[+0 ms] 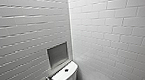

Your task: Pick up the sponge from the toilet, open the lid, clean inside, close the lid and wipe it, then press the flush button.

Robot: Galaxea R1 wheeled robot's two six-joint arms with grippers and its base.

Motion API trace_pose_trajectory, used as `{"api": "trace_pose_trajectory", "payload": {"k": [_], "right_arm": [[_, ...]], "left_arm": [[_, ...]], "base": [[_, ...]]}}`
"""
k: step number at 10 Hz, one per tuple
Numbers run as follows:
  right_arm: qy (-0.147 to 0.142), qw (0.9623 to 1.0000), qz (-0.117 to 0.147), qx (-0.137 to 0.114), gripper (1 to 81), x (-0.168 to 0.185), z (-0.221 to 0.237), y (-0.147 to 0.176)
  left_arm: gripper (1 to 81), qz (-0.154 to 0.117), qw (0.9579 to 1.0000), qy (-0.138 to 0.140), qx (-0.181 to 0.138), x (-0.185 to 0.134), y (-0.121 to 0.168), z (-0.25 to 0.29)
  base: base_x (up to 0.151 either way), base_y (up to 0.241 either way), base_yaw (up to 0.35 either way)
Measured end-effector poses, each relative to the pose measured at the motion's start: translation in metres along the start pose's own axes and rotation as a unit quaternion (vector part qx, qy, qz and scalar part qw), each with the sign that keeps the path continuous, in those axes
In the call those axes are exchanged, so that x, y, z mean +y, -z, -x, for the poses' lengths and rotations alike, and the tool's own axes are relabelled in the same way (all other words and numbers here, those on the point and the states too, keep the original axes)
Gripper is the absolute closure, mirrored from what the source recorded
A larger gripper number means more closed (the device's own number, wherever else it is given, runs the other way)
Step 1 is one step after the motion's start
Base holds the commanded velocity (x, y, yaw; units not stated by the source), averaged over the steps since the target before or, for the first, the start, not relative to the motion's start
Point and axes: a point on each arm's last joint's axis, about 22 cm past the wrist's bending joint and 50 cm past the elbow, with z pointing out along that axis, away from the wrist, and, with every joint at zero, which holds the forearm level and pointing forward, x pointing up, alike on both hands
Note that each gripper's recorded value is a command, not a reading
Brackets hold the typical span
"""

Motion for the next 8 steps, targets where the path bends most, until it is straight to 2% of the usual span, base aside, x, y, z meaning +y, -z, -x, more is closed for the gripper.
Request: {"api": "trace_pose_trajectory", "payload": {"k": [2, 3, 4, 6, 8], "right_arm": [[0.019, 0.9994, -0.003, 0.029, 81.1, -0.008, -0.016, -0.001], [0.024, 0.9991, -0.009, 0.033, 81.1, -0.016, -0.021, -0.002], [0.027, 0.9991, -0.012, 0.031, 81.1, -0.020, -0.020, -0.003], [0.031, 0.9994, -0.012, 0.008, 81.1, -0.019, -0.008, -0.003], [0.031, 0.9994, -0.015, 0.007, 81.1, -0.023, -0.008, -0.003]], "left_arm": [[1.0, 0.004, 1.0000, 0.000, 0.005, 0.008, -0.002, -0.006], [1.0, 0.005, 1.0000, 0.000, 0.007, 0.009, -0.002, -0.009], [1.0, 0.005, 1.0000, 0.001, 0.008, 0.008, -0.002, -0.010], [1.0, 0.003, 0.9999, 0.011, 0.007, 0.006, -0.001, -0.009], [1.0, 0.002, 0.9999, 0.013, 0.007, 0.004, -0.001, -0.009]], "base": [[0.000, 0.000, 0.000], [0.000, 0.000, 0.000], [0.000, 0.000, 0.000], [0.000, 0.000, 0.000], [0.000, 0.000, 0.000]]}}
